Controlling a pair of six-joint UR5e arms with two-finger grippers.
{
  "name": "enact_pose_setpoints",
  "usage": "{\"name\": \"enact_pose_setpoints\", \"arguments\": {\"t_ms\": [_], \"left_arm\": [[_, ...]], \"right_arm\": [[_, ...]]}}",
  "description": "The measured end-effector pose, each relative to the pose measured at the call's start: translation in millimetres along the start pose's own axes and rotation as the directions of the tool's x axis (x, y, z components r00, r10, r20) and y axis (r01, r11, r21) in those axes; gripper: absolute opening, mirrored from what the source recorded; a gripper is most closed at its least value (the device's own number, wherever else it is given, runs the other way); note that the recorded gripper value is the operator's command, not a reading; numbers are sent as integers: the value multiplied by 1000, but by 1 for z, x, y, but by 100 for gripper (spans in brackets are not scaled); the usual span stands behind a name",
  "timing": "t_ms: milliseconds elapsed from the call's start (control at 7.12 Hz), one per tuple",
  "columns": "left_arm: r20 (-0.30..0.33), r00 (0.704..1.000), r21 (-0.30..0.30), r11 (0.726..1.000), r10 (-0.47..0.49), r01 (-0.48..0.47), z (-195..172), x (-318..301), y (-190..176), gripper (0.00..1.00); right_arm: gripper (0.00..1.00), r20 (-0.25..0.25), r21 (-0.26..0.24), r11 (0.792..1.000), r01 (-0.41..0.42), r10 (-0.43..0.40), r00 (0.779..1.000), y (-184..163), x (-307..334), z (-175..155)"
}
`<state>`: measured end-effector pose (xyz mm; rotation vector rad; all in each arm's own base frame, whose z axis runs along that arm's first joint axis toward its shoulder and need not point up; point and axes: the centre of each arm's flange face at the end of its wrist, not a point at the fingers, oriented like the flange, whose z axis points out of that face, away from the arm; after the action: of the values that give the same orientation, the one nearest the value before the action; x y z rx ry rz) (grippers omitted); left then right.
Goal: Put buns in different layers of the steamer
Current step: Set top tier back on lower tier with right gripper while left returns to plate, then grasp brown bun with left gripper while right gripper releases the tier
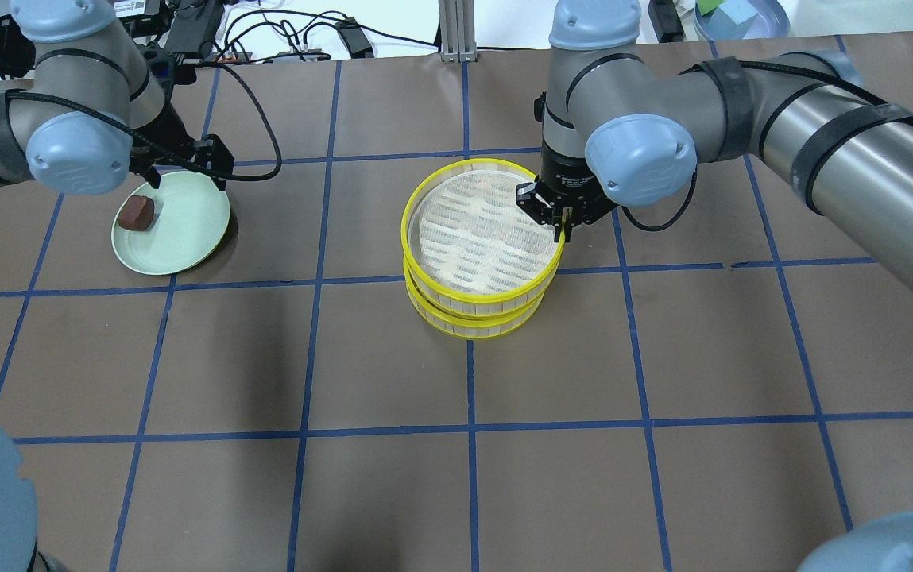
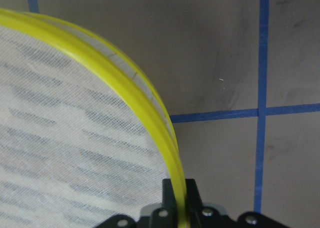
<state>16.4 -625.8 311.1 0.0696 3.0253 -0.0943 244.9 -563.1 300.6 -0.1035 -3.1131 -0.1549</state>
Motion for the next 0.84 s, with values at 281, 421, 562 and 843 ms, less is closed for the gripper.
{"name": "enact_pose_setpoints", "arguments": {"t_ms": [281,421,562,843], "left_arm": [[-6,998,-49,997,57,-57,39,-58,2,100],[-3,995,-55,994,98,-98,57,-80,1,100],[7,990,-50,989,139,-138,74,-95,-2,100],[20,981,-34,981,194,-193,104,-116,-9,100]], "right_arm": [[0,-2,-4,1000,0,0,1000,-1,-3,7],[0,-3,-6,1000,0,0,1000,-2,-4,11],[0,-3,-5,1000,0,0,1000,-3,-4,14],[0,-2,-7,1000,-1,1,1000,-2,-4,16]]}}
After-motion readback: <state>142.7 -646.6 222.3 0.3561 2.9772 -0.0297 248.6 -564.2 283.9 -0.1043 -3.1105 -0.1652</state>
